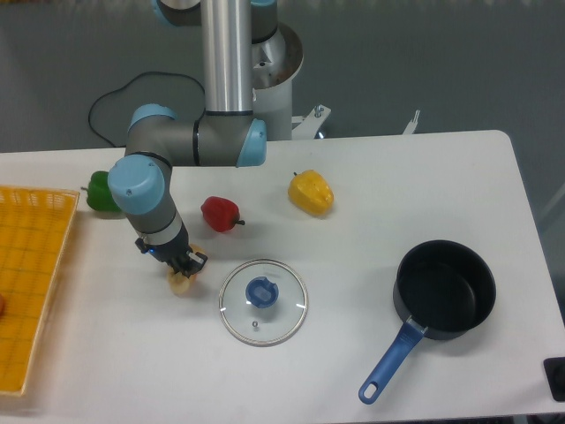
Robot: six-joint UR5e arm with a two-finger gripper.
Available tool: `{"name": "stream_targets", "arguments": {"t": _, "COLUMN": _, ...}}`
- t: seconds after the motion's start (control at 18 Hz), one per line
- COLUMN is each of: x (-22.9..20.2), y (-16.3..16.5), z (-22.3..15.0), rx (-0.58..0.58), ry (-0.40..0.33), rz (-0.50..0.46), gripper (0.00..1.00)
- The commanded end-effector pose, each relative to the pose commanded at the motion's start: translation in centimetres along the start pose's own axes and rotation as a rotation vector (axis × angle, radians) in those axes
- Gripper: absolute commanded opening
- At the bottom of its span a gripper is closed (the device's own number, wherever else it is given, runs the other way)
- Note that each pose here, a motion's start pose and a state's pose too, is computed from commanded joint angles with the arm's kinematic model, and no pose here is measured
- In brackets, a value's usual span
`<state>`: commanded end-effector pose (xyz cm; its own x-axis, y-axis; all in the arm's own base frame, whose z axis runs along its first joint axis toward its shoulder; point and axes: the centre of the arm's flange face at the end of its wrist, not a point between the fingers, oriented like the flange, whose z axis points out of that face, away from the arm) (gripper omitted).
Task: Pick up the bread
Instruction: 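Lower the gripper onto the bread bun and close on it, then lift the bread bun and carry it toward the glass pot lid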
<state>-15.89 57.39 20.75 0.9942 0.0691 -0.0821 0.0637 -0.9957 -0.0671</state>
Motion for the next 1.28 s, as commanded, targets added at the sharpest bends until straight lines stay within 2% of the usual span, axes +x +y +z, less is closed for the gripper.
{"name": "stream_targets", "arguments": {"t": 0.17, "x": -0.7, "y": 0.0, "z": -0.3, "rx": 0.005, "ry": -0.002, "rz": -0.014, "gripper": 0.00}}
{"name": "stream_targets", "arguments": {"t": 0.61, "x": -4.7, "y": 0.3, "z": -4.4, "rx": 0.063, "ry": -0.018, "rz": -0.068, "gripper": 0.00}}
{"name": "stream_targets", "arguments": {"t": 0.83, "x": -9.2, "y": 1.6, "z": -7.0, "rx": 0.016, "ry": -0.002, "rz": -0.043, "gripper": 0.00}}
{"name": "stream_targets", "arguments": {"t": 1.0, "x": -13.9, "y": 3.8, "z": -8.7, "rx": 0.004, "ry": 0.004, "rz": -0.011, "gripper": 0.00}}
{"name": "stream_targets", "arguments": {"t": 1.28, "x": -22.4, "y": 8.1, "z": -9.7, "rx": -0.003, "ry": 0.051, "rz": 0.060, "gripper": 0.00}}
